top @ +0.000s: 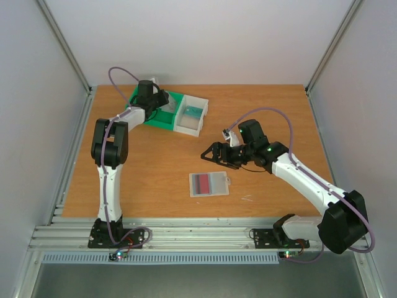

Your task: Take the credit cards out of the card holder

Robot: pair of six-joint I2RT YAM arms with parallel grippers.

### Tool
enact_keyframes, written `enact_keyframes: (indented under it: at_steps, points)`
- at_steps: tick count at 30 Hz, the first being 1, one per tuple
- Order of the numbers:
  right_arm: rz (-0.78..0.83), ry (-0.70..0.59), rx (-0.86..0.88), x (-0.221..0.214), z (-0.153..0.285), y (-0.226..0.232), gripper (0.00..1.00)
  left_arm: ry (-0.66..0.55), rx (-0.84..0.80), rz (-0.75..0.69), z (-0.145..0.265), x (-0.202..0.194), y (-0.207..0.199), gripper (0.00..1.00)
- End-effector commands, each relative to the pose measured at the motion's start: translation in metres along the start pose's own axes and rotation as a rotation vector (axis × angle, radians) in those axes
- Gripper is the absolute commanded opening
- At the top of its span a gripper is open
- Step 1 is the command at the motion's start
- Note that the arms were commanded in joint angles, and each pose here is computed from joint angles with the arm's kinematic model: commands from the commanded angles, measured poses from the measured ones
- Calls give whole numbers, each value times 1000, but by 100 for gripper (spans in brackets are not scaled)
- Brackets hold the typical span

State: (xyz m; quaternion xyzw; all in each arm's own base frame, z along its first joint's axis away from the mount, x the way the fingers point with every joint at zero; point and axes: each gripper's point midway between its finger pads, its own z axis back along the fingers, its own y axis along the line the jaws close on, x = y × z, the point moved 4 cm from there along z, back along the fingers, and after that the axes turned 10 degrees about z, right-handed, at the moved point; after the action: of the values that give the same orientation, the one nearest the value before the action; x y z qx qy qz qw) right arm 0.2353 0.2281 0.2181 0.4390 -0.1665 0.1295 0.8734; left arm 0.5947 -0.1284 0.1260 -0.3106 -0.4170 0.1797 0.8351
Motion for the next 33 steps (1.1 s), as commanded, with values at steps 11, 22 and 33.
enact_keyframes:
  at_steps: [11, 22, 33]
  points:
    - [52, -14, -9, 8, 10, 9, 99, -39, -51, -45, 4, 26, -23, 17]
    - [83, -27, -39, 11, 20, 14, 98, -37, -87, -45, 38, 32, -45, 31]
    - [57, 24, -177, -3, 24, -7, 99, 22, -55, -3, 116, 25, -66, 64]
